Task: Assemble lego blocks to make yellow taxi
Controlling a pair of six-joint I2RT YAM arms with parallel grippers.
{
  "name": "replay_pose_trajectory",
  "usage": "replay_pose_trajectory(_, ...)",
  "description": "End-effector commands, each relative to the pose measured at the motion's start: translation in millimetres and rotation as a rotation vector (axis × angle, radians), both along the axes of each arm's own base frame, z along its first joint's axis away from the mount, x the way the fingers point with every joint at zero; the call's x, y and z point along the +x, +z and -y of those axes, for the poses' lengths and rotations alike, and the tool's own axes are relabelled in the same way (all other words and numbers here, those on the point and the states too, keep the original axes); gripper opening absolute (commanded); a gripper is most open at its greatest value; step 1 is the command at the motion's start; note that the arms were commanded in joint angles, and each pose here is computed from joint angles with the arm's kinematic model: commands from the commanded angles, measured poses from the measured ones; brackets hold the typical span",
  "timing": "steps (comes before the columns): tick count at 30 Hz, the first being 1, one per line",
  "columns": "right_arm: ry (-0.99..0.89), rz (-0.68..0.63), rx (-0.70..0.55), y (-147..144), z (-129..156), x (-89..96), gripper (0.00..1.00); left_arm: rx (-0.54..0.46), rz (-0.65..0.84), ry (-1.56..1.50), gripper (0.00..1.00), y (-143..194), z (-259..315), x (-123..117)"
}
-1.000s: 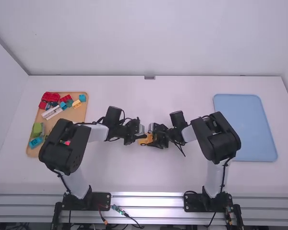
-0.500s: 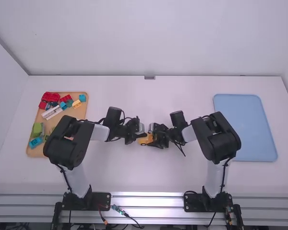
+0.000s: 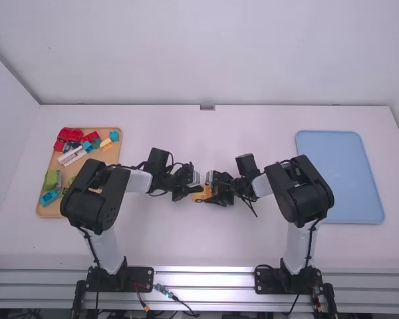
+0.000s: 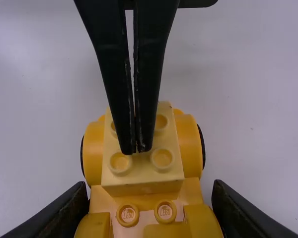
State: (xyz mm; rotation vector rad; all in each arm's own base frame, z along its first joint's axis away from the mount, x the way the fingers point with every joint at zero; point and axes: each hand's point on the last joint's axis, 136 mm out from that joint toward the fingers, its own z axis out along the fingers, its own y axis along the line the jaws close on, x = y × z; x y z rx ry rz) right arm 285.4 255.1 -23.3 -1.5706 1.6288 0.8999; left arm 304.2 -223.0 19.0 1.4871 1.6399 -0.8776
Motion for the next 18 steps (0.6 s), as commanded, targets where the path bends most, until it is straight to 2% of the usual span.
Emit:
replay_pose_trajectory(1,-0.029,-0.042,-0.039,-11.6,4.6,-3.1,0.56,0.276,-0.128,0.160,0.02,-70.8,-36.2,-15.9)
replay_pose_trajectory(3,-0.029,-0.042,-0.040,-11.7,4.6,-3.1,0.56,0.257,-0.113,0.173,0.02,-69.6,-34.8,-13.8)
replay_pose_trajectory(7,-0.030,-0.042,-0.041,-11.8,4.7,-3.1,0.56,0.133,-0.065,0.120,0.02,-48.6,-19.1,-11.4)
replay_pose_trajectory(10,-0.029,-0.043,-0.041,-11.8,4.7,-3.3,0.56,0.048,-0.023,0.093,0.02,-20.6,-12.4,-4.2)
replay_pose_trajectory(17,-0.030,-0.042,-0.041,-11.8,4.7,-3.1,0.57,-0.145,0.106,0.080,0.02,74.4,-9.0,21.1)
replay_pose_trajectory(18,-0.029,-0.042,-0.041,-11.8,4.7,-3.1,0.57,-0.157,0.132,0.097,0.07,87.7,-13.3,25.4)
